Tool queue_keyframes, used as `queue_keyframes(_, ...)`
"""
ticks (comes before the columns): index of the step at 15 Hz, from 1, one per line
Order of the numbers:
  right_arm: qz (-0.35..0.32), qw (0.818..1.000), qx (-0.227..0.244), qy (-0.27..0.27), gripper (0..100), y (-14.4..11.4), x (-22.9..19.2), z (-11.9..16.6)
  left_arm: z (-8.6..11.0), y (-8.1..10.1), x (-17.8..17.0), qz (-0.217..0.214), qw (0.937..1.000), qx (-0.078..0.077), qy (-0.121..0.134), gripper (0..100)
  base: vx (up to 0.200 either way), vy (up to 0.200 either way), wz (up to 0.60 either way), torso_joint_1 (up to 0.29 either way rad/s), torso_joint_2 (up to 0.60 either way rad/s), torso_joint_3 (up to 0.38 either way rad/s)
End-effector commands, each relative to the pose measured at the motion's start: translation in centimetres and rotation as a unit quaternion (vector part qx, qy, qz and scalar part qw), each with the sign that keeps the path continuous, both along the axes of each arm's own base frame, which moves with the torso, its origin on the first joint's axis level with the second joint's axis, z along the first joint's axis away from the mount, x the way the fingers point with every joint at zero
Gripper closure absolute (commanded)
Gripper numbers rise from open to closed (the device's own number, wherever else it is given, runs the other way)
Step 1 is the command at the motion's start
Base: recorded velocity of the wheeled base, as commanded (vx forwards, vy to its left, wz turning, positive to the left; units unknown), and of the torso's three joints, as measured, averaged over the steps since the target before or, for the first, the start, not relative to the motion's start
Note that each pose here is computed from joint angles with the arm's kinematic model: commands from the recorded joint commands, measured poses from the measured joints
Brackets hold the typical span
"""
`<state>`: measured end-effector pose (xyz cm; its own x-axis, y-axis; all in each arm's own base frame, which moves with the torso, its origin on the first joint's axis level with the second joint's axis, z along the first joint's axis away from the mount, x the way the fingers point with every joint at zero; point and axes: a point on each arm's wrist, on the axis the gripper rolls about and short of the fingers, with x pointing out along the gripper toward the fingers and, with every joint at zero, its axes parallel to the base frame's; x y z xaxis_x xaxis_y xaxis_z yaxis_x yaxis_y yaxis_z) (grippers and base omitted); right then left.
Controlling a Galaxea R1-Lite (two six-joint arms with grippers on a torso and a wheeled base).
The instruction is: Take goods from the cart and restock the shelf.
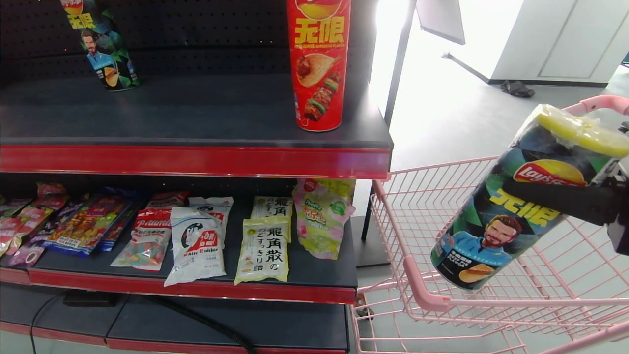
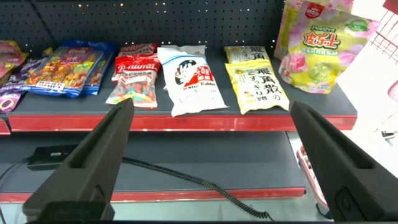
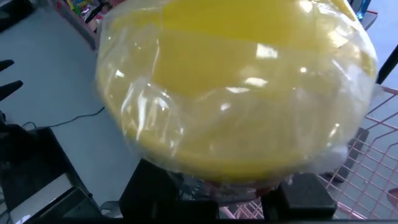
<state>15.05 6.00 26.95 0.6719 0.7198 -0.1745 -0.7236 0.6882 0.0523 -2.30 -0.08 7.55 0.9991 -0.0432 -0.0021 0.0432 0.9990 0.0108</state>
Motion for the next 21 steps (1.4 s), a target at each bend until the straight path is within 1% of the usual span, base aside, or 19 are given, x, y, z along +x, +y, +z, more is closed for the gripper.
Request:
queue_keyframes(1,0.003,1.000,-0.004,0.005,100,0.4,0.0,-0.3,0.0,0.0,0.0,0.000,1.0000,0.000,0.000,0,0.000,0.000,0.00,0.000,0.00,0.000)
queue_keyframes(6,-0.003,1.000,-0.007,0.012,100,0.1,-0.7,-1.4,0.0,0.0,0.0,0.000,1.0000,0.000,0.000,0,0.000,0.000,0.00,0.000,0.00,0.000)
queue_keyframes(11,-0.003,1.000,-0.010,0.006,100,-0.2,-1.5,-1.7,0.0,0.0,0.0,0.000,1.0000,0.000,0.000,0,0.000,0.000,0.00,0.000,0.00,0.000)
queue_keyframes(12,0.001,1.000,-0.017,-0.002,100,-0.1,-1.6,-1.7,0.0,0.0,0.0,0.000,1.0000,0.000,0.000,0,0.000,0.000,0.00,0.000,0.00,0.000)
queue_keyframes(15,-0.001,1.000,-0.014,-0.018,100,-0.3,-2.1,-1.4,0.0,0.0,0.0,0.000,1.0000,0.000,0.000,0,0.000,0.000,0.00,0.000,0.00,0.000)
queue_keyframes(17,-0.017,1.000,-0.013,-0.010,100,-0.9,-2.9,-2.2,0.0,0.0,0.0,0.000,1.0000,0.000,0.000,0,0.000,0.000,0.00,0.000,0.00,0.000)
queue_keyframes(21,-0.010,1.000,-0.011,-0.004,100,-0.9,-3.4,-2.7,0.0,0.0,0.0,0.000,1.0000,0.000,0.000,0,0.000,0.000,0.00,0.005,-0.01,-0.016)
